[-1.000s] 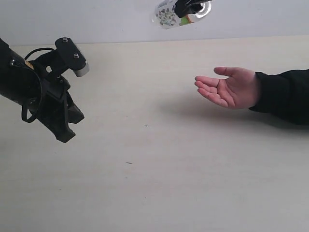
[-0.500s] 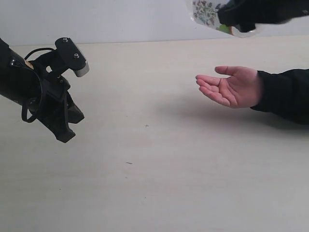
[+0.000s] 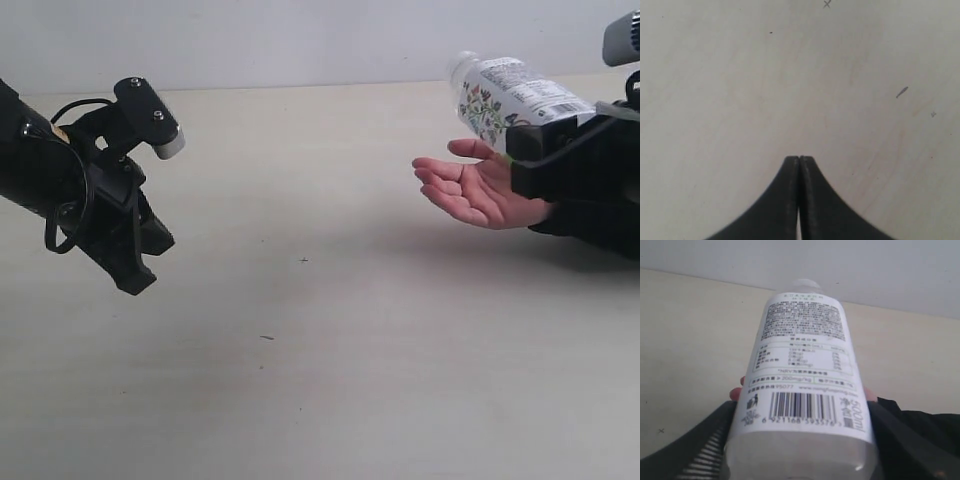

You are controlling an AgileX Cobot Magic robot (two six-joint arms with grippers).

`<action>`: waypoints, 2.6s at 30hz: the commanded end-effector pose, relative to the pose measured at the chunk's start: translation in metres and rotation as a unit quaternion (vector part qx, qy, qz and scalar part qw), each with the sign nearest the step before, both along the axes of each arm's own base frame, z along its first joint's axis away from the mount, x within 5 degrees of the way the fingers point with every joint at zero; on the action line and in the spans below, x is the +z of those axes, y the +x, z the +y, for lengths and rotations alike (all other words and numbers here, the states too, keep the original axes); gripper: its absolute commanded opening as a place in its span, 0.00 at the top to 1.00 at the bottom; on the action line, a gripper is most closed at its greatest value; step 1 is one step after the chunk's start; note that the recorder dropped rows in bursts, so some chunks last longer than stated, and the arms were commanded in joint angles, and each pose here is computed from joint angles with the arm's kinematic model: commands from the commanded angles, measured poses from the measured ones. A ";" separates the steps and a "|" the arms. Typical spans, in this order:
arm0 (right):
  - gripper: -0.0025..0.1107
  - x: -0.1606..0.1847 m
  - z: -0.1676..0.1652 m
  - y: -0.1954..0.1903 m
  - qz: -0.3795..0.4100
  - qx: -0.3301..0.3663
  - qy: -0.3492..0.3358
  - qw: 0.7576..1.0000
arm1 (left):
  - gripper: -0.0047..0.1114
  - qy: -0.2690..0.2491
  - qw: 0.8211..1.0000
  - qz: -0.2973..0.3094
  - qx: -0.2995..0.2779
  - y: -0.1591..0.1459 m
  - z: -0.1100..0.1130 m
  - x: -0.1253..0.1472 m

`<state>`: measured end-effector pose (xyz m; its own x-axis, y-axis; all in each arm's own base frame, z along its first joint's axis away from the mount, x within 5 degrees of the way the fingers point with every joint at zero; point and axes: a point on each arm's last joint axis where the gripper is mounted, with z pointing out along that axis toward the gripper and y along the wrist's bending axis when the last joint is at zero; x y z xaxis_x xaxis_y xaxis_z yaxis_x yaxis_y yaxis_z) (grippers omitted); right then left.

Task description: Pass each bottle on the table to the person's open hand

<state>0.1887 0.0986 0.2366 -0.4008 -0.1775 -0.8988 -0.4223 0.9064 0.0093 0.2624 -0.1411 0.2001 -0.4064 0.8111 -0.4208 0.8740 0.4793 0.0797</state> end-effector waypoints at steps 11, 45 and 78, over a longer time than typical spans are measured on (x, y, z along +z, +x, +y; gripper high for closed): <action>0.98 -0.053 0.016 0.030 0.034 -0.052 -0.011 0.998 | 0.96 -0.007 1.000 -0.004 0.009 0.000 0.001 0.002; 0.23 -0.072 0.023 0.037 0.037 -0.028 -0.037 0.998 | 0.96 -0.007 1.000 -0.004 0.009 0.000 0.001 0.002; 0.98 0.073 -0.033 -0.092 -0.144 0.084 0.071 0.983 | 0.96 -0.011 1.000 -0.014 0.015 0.003 0.001 0.001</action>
